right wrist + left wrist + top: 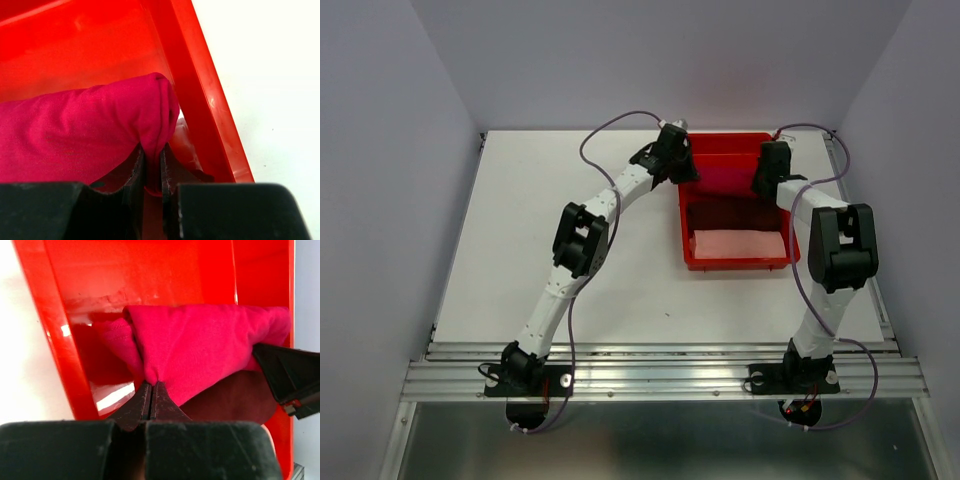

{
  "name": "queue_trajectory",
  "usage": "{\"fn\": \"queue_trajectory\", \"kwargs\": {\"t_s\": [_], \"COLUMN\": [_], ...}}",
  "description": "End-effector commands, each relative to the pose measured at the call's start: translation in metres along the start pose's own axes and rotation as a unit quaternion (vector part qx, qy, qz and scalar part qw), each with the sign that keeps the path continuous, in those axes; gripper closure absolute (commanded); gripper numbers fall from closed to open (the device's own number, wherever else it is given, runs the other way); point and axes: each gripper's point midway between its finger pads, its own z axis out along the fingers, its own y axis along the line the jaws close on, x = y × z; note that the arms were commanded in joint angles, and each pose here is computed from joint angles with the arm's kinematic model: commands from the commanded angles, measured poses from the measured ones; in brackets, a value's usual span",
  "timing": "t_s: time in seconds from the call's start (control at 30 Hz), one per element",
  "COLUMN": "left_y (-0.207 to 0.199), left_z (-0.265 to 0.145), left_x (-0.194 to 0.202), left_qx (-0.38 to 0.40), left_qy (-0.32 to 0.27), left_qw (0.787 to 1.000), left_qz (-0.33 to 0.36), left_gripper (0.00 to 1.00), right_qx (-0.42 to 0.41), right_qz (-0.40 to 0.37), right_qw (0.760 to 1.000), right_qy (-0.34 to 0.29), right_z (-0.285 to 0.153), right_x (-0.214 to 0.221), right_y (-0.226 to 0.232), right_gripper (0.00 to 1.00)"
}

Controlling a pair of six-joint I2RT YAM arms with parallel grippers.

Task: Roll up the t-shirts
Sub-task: Place the T-shirt in the bin.

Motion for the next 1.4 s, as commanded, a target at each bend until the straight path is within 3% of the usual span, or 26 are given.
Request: {"fn": "queue_trajectory", "kwargs": {"t_s": [0.0, 0.63, 0.8, 0.93, 1.0, 1.03, 1.13, 1.23, 1.27, 1.33, 1.37], "left_y": [-0.017, 0.003, 0.005, 0.007, 0.008, 0.008, 0.01, 0.008, 0.006, 0.003, -0.001], "left_z": [-0.011, -0.006, -0.008, -0.011, -0.012, -0.012, -0.012, -0.014, -0.015, -0.017, -0.02], "left_x": [-0.011, 0.012, 0.016, 0.016, 0.017, 0.019, 0.022, 0.022, 0.02, 0.017, 0.013], "left_qx": [0.022, -0.005, -0.01, -0.014, -0.014, -0.014, -0.014, -0.012, -0.011, -0.008, -0.004], "left_qy": [-0.017, 0.011, 0.017, 0.018, 0.02, 0.023, 0.027, 0.027, 0.026, 0.022, 0.018], "left_qw": [0.999, 1.0, 1.0, 1.0, 0.999, 0.999, 0.999, 0.999, 0.999, 0.999, 1.0], "left_qz": [0.02, 0.021, 0.019, 0.02, 0.02, 0.021, 0.019, 0.02, 0.021, 0.023, 0.025], "left_gripper": [1.0, 1.0, 0.97, 1.0, 0.95, 0.84, 0.72, 0.63, 0.59, 0.54, 0.51], "right_qx": [0.015, 0.013, 0.014, 0.013, 0.011, 0.012, 0.013, 0.012, 0.011, 0.01, 0.01], "right_qz": [-0.005, -0.007, -0.009, -0.008, -0.007, -0.007, -0.005, -0.003, -0.003, -0.002, 0.0], "right_qw": [0.999, 1.0, 1.0, 1.0, 1.0, 1.0, 1.0, 1.0, 1.0, 1.0, 0.999], "right_qy": [-0.036, -0.01, -0.012, -0.014, -0.014, -0.013, -0.014, -0.019, -0.02, -0.024, -0.032], "right_z": [0.006, 0.009, 0.007, 0.004, 0.003, 0.003, 0.001, -0.003, -0.004, -0.008, -0.013], "right_x": [-0.022, 0.0, -0.001, -0.003, -0.002, -0.002, -0.002, -0.006, -0.007, -0.011, -0.018], "right_y": [-0.011, -0.017, -0.018, -0.018, -0.018, -0.018, -0.019, -0.02, -0.019, -0.02, -0.02], "right_gripper": [0.99, 0.99, 0.94, 0.92, 0.87, 0.86, 0.79, 0.74, 0.65, 0.55, 0.44]}}
